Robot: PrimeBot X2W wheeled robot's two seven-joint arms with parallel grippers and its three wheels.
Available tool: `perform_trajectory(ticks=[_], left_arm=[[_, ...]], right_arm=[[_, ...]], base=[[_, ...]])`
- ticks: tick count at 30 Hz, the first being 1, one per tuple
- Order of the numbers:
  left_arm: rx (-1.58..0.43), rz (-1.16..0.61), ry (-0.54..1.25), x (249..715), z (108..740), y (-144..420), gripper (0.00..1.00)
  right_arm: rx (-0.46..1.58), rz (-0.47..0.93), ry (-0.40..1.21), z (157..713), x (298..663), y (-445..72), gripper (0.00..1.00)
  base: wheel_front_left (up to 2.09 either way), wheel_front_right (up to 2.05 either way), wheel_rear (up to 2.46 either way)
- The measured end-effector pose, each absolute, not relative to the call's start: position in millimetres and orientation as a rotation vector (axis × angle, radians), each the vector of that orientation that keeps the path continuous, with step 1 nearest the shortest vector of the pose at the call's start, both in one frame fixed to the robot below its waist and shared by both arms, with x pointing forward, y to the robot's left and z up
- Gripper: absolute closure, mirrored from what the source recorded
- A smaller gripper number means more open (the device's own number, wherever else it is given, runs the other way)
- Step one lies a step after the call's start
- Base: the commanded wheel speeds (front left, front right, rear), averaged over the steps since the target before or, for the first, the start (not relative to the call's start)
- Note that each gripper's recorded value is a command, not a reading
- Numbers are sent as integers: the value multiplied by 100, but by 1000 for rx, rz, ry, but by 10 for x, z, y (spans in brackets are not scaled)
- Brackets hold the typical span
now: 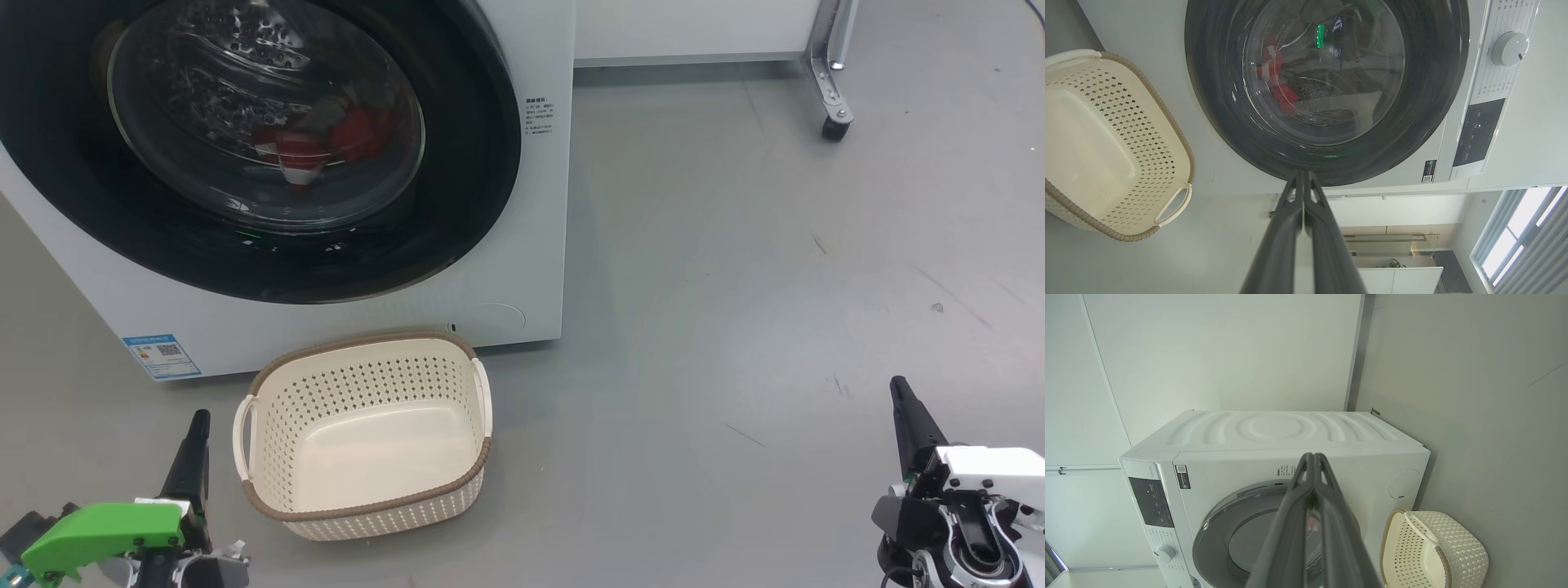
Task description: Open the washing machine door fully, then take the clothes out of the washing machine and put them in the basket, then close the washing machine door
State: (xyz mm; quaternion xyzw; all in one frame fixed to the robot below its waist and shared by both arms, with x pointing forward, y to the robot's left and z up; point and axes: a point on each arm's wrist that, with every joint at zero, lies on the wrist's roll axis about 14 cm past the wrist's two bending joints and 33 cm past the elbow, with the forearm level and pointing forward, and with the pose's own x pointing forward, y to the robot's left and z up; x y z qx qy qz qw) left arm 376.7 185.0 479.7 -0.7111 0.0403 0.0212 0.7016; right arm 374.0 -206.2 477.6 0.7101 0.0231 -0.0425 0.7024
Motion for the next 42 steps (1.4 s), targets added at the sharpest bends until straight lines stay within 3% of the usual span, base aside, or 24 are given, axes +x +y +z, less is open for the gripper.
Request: perform_trajectory(ticks=[8,9,10,11,12,13,14,26,42], left_arm=[[-1583,47,90,3767,4797,1850,100],[-1585,54,97,3758,4770,1844,0],[-1589,66,110,3735,4718,1832,100],[-1595,83,126,3701,4649,1815,0],[-1599,99,143,3662,4580,1802,0],[-1604,117,160,3621,4508,1791,100],[-1608,135,177,3578,4438,1779,0],[-1604,153,191,3543,4373,1748,0],[-1494,134,166,3631,4463,1743,0]], right_arm=[[1580,-95,51,4777,3740,-2062,100],[1582,-102,58,4749,3728,-2059,0],[1586,-114,70,4696,3702,-2049,100],[1593,-133,88,4619,3661,-2035,0],[1598,-152,105,4544,3617,-2020,0],[1604,-171,123,4467,3570,-2006,100],[1610,-190,141,4394,3524,-1989,0],[1586,-191,158,4361,3515,-1935,0],[1405,-132,153,4495,3671,-1875,0]], base=[[0,0,0],[0,0,0],[0,0,0],[0,0,0],[0,0,0],[0,0,0],[0,0,0],[0,0,0],[0,0,0]])
